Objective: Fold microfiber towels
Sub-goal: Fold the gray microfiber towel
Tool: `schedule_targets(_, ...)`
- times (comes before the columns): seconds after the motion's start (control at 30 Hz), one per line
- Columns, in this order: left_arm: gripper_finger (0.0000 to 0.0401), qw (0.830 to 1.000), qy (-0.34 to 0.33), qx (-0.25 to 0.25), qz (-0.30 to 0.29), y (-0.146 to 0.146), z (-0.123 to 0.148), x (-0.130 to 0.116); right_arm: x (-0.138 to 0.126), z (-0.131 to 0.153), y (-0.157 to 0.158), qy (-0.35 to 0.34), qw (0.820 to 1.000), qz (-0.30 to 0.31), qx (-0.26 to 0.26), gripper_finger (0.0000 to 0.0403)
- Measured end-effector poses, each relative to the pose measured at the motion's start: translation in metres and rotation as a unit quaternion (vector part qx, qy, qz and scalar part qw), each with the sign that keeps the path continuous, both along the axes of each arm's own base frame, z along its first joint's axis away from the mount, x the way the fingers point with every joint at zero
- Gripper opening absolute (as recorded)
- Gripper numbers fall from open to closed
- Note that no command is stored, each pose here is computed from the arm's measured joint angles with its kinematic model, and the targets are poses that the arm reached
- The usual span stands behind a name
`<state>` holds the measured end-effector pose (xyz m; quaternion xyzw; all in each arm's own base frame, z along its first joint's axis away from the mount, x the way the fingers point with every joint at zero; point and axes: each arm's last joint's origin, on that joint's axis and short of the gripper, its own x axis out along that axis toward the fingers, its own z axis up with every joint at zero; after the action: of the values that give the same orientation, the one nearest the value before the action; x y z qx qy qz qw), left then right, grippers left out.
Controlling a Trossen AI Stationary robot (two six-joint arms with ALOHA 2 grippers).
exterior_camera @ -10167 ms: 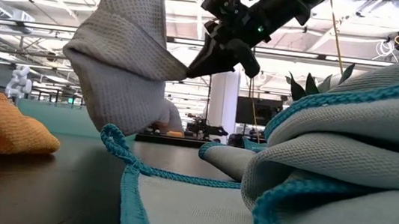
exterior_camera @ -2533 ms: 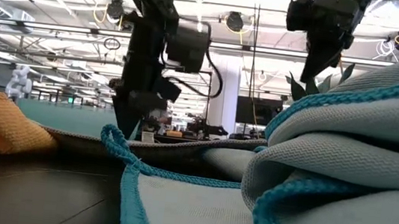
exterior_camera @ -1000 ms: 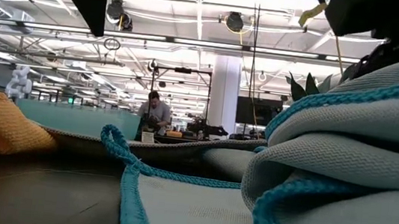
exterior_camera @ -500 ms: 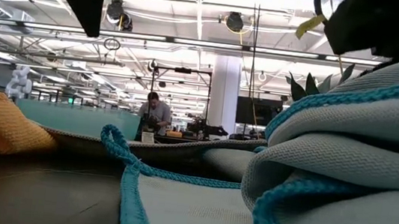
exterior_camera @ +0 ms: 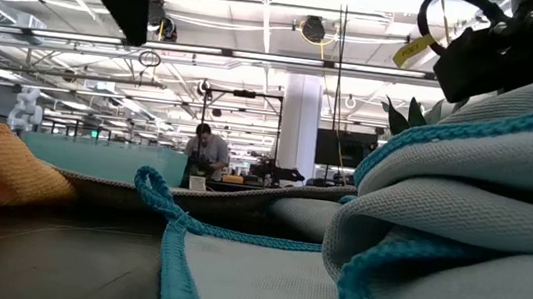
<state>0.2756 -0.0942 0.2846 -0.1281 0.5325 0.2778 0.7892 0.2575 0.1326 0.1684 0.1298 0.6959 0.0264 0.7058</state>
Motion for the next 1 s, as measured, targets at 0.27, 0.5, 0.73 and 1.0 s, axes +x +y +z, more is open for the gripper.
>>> schedule_targets(0.27, 0.0074, 0.999, 0.001, -0.003, -0.040, -0.024, -0.015, -0.010, 0.000, 0.000, -0.001, -0.001, 1.000, 0.002, 0.000, 0.0129)
schedule_targets(0.5, 0.0074, 0.989, -0.005, -0.145, 0.002, -0.053, -0.054, -0.020, 0.002, 0.000, -0.005, 0.000, 1.000, -0.006, 0.002, 0.0132)
schedule_targets(0.73, 0.0074, 0.954, -0.040, -0.285, 0.088, -0.069, -0.075, -0.019, 0.003, 0.000, -0.006, 0.005, 1.000, -0.007, 0.013, 0.0132)
schedule_targets(1.0, 0.0074, 0.934, -0.009, -0.336, 0.120, -0.067, -0.099, -0.027, 0.003, 0.000, -0.006, 0.003, 1.000, -0.007, 0.014, 0.0132)
